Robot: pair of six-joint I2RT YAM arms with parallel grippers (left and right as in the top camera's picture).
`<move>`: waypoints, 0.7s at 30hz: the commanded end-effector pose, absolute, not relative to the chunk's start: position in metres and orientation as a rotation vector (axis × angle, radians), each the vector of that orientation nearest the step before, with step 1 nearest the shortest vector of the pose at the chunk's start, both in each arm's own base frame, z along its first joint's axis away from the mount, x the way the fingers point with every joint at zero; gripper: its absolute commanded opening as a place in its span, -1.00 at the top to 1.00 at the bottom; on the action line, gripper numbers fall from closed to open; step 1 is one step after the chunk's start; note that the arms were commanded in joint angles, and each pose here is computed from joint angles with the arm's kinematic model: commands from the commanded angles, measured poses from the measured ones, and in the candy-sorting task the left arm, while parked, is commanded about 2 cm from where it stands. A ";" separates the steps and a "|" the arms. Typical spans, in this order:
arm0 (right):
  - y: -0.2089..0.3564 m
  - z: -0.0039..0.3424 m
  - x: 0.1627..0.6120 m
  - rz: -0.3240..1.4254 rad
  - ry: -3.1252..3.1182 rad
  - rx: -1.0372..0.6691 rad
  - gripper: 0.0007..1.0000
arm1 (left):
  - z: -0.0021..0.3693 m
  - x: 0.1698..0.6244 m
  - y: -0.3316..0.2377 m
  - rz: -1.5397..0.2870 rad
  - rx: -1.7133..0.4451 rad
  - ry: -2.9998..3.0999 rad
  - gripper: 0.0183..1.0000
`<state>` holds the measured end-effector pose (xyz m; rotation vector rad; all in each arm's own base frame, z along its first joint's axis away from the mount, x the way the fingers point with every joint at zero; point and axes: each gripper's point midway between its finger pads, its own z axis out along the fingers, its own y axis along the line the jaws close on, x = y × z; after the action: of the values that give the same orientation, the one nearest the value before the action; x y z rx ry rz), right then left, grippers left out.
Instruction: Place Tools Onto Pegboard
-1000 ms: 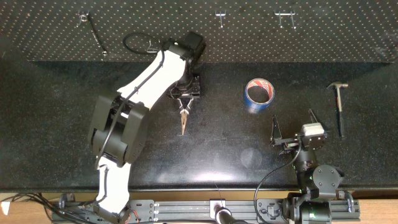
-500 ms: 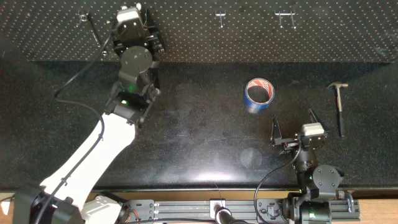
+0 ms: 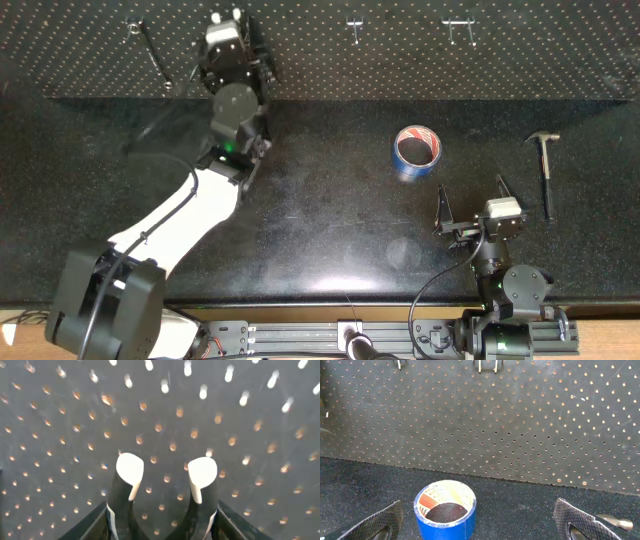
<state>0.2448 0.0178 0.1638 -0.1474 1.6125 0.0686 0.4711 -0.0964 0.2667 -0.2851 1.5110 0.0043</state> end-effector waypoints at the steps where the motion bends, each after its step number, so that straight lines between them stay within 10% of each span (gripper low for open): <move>1: 0.017 0.163 0.245 0.057 1.610 -0.157 -0.97 | 0.234 0.459 -0.090 -0.013 -0.312 1.547 0.98; 9: 0.017 0.163 0.245 0.057 1.610 -0.157 -0.97 | 0.191 0.455 -0.088 0.006 -0.342 1.709 0.98; 10: 0.017 0.163 0.245 0.057 1.610 -0.157 -0.97 | 0.191 0.455 -0.088 0.006 -0.342 1.709 0.56; 12: 0.017 0.163 0.245 0.057 1.610 -0.157 -0.97 | 0.194 0.456 -0.089 0.001 -0.343 1.703 -0.93; 18: 0.017 0.163 0.245 0.057 1.610 -0.157 -0.97 | 0.266 0.359 -0.080 -0.166 -0.171 1.846 -0.99; 21: 0.017 0.163 0.245 0.057 1.610 -0.157 -0.97 | 0.213 0.275 -0.020 -0.256 -0.220 1.681 -0.99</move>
<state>0.2448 0.0178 0.1641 -0.1475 1.6110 0.0684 0.3092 -0.0350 0.2524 -0.2448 1.7562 -0.1658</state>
